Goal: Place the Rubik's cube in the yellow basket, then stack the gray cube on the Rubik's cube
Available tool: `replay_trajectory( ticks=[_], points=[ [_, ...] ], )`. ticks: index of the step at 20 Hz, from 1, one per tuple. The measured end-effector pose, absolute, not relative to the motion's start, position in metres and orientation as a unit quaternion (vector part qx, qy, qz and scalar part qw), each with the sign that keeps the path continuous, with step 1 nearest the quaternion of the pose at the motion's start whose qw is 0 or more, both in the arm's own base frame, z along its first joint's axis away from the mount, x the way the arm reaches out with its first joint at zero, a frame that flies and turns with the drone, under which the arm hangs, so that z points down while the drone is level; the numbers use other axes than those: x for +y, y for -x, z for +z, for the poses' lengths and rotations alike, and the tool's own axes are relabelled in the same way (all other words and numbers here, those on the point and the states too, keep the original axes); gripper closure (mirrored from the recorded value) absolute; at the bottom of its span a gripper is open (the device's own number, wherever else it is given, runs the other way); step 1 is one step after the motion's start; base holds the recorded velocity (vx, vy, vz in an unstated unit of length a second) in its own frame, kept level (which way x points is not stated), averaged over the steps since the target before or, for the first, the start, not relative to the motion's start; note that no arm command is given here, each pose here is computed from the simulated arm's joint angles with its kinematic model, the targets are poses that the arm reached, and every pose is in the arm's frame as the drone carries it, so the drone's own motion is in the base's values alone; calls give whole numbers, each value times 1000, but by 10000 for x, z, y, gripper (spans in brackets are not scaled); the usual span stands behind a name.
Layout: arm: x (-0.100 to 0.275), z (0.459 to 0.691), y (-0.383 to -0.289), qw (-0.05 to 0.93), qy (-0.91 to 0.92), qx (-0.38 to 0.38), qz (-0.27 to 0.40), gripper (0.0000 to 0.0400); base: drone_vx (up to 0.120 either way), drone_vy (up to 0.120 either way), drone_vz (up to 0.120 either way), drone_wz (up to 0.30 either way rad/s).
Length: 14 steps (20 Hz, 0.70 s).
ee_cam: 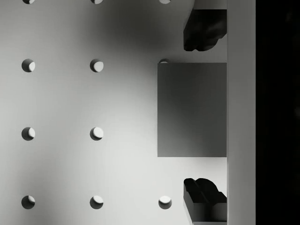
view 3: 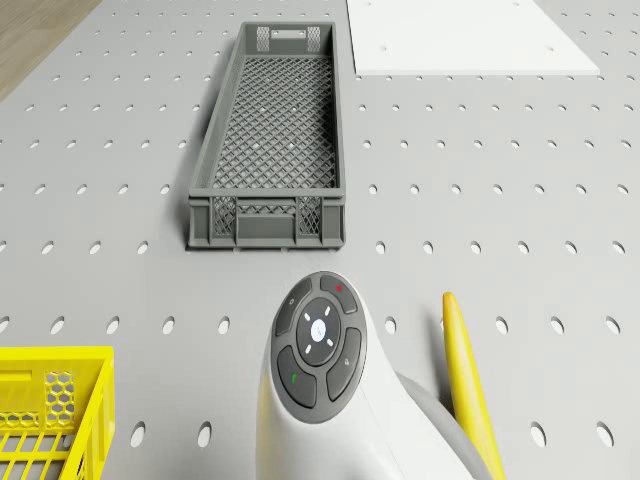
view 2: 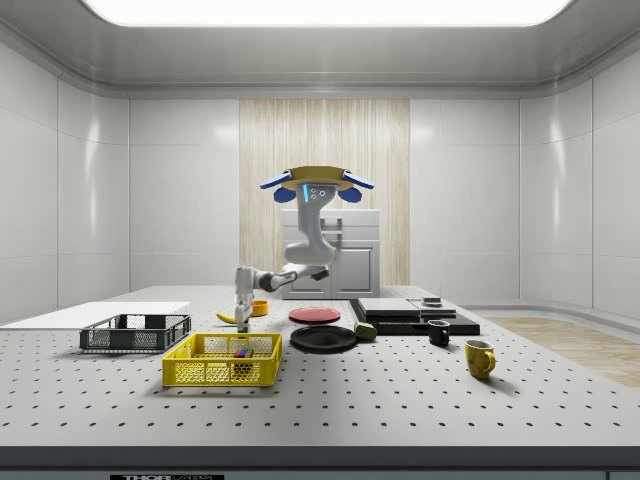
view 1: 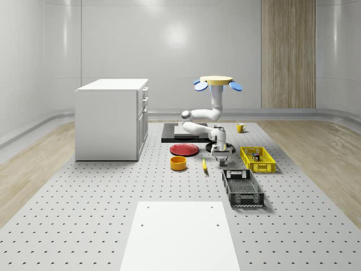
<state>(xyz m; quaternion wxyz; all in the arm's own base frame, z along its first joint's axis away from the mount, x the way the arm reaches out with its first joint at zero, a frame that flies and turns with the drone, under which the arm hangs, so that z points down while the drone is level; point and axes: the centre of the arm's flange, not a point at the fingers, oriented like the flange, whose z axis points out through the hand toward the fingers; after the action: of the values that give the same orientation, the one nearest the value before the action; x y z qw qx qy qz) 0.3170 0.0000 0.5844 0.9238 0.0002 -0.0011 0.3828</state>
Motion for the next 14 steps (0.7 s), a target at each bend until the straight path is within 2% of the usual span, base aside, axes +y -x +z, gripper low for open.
replay_trajectory(
  ticks=[5, 14],
  points=[
    [0, 5926, -3156, 924, 0, -1, 383, 0, 0, 0, 0, 0],
    [0, 5963, -3217, 924, 0, -1, 383, 0, 0, 0, 0, 0]
  ],
)
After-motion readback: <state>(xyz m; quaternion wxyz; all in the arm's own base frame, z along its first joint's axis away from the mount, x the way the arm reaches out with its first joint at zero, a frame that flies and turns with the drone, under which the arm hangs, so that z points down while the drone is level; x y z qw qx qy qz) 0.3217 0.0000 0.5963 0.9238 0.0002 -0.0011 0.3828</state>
